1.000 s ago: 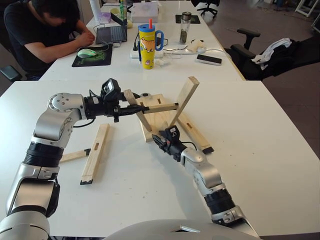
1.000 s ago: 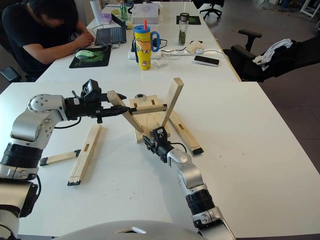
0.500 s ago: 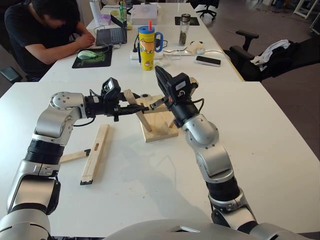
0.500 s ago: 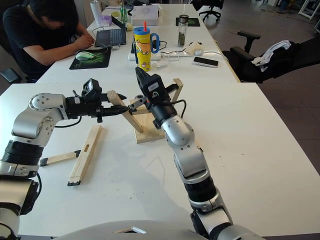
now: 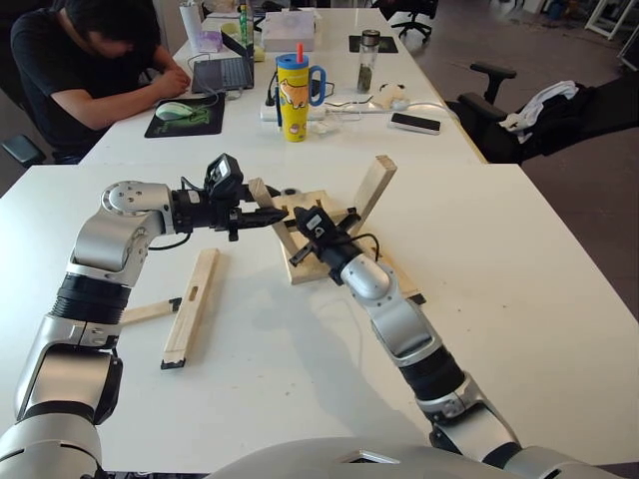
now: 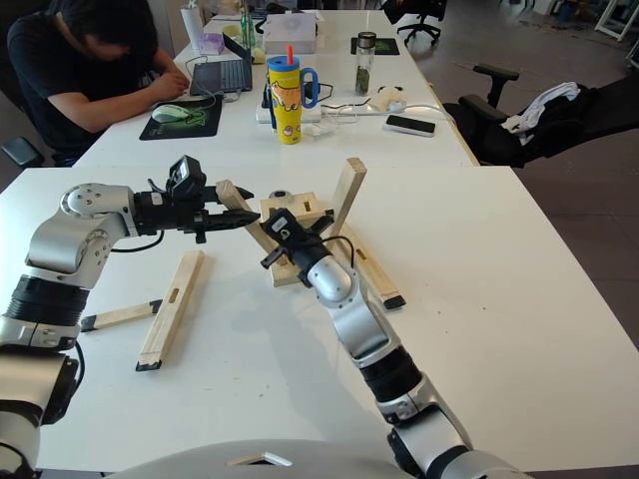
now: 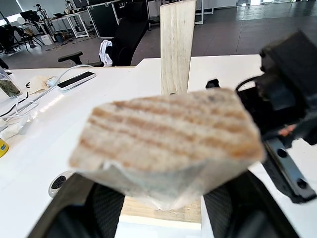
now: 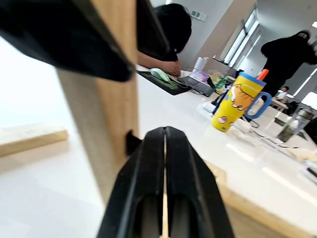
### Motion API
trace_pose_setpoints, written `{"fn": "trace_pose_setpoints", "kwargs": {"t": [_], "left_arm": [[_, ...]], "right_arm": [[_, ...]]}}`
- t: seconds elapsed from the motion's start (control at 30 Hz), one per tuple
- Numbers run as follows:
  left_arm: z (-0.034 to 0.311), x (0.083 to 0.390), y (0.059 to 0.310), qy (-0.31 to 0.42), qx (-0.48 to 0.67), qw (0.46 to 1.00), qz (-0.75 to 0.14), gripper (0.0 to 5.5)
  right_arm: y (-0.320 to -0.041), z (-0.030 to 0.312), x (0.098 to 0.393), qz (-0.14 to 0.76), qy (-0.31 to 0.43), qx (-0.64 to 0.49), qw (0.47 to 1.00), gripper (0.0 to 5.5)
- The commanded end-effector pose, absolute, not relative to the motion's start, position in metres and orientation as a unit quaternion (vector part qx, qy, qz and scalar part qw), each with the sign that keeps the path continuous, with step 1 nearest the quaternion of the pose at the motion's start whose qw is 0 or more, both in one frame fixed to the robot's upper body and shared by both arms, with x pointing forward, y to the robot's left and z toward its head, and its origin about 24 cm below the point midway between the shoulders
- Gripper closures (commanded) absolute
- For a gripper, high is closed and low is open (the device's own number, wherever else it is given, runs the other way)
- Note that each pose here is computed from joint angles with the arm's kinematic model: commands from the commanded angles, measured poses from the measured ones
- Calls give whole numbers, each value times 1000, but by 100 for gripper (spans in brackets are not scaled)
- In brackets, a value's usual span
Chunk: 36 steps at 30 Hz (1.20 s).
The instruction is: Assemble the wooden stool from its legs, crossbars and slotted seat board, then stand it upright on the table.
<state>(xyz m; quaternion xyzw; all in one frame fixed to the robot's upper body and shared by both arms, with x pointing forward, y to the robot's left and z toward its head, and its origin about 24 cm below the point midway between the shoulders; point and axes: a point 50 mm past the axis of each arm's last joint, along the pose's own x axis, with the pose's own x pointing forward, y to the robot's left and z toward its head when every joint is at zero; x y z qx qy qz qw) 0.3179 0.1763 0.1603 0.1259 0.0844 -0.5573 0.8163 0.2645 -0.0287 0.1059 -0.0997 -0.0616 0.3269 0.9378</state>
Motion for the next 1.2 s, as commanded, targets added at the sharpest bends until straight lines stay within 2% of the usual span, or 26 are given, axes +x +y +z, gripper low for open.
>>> {"fn": "trace_pose_setpoints", "kwargs": {"t": [0.03, 0.13, 0.33, 0.47, 0.6, 0.83, 0.87, 1.13, 1.2], "left_arm": [[100, 308, 176, 219, 110, 795, -555, 349], [106, 311, 180, 212, 111, 792, -562, 349], [128, 326, 183, 191, 111, 779, -587, 349], [135, 334, 182, 184, 114, 773, -596, 349], [128, 333, 182, 182, 108, 772, -600, 349], [113, 326, 183, 166, 107, 790, -581, 349], [111, 326, 183, 163, 106, 797, -572, 313], [125, 314, 208, 132, 59, 844, -517, 201], [137, 309, 223, 125, 47, 854, -504, 201]], "right_arm": [[-54, 133, 247, 330, -150, -52, 930, 550], [-74, 117, 240, 317, -130, -67, 937, 550], [-88, 54, 252, 282, 26, -85, 955, 550], [-76, 32, 264, 267, 80, -66, 958, 550], [-64, 17, 269, 264, 126, -80, 953, 550], [-63, -10, 253, 277, 238, -117, 923, 550], [-64, -11, 252, 278, 245, -116, 921, 550], [-68, -13, 248, 271, 259, -112, 920, 550], [-69, -14, 248, 271, 261, -108, 920, 550]]}}
